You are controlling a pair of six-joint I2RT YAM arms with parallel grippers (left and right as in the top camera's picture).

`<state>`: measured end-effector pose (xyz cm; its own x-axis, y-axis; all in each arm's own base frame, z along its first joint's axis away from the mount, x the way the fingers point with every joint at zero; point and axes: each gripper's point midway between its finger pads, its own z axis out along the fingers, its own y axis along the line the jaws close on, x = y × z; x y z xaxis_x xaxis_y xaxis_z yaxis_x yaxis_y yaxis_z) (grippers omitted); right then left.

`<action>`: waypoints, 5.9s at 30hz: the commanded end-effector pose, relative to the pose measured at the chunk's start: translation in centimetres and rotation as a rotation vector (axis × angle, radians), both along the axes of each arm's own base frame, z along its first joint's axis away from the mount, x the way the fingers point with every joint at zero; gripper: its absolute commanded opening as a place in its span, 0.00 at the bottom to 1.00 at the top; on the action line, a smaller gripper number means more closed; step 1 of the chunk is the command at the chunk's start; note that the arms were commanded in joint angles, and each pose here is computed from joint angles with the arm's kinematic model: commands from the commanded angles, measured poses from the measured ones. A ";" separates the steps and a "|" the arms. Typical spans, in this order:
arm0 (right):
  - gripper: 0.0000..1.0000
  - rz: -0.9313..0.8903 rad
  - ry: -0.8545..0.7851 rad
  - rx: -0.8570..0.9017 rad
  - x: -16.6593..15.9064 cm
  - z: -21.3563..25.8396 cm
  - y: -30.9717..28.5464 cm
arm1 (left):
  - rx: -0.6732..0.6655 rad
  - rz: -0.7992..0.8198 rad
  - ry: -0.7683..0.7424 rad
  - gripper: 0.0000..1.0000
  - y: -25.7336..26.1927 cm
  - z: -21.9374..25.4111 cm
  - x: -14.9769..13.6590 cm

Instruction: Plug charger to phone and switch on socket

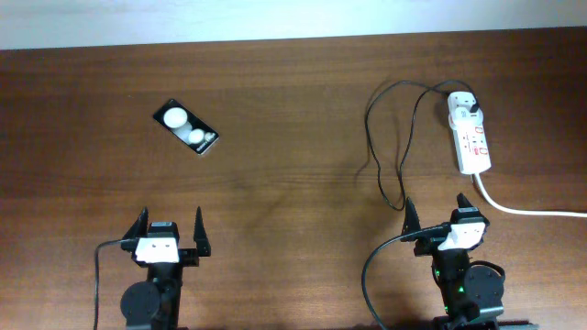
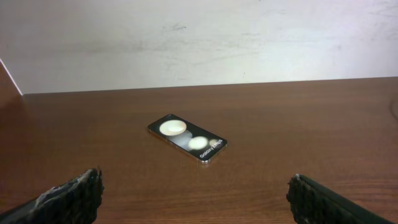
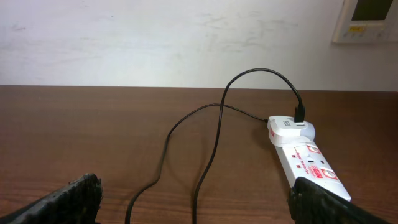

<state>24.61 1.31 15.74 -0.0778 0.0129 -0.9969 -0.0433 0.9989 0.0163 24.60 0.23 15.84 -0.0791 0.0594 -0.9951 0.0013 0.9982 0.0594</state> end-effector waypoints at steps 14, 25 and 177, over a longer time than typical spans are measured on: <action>0.99 0.002 0.001 -0.004 0.0 -0.2 0.1 | 0.015 -0.006 -0.001 0.99 0.0 -0.2 0.0; 0.99 0.002 0.001 -0.004 0.0 -0.2 0.1 | 0.015 -0.006 -0.001 0.99 0.0 -0.2 0.0; 0.99 0.282 0.017 0.199 -1.0 0.4 5.0 | -0.229 -0.098 0.079 0.99 -2.1 12.8 0.3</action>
<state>23.75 6.05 16.35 -0.1133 0.1763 -0.9778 -0.3041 0.9308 0.2030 24.77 -1.13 28.10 -0.1556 -0.1250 -0.9799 0.0562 0.9892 -0.1351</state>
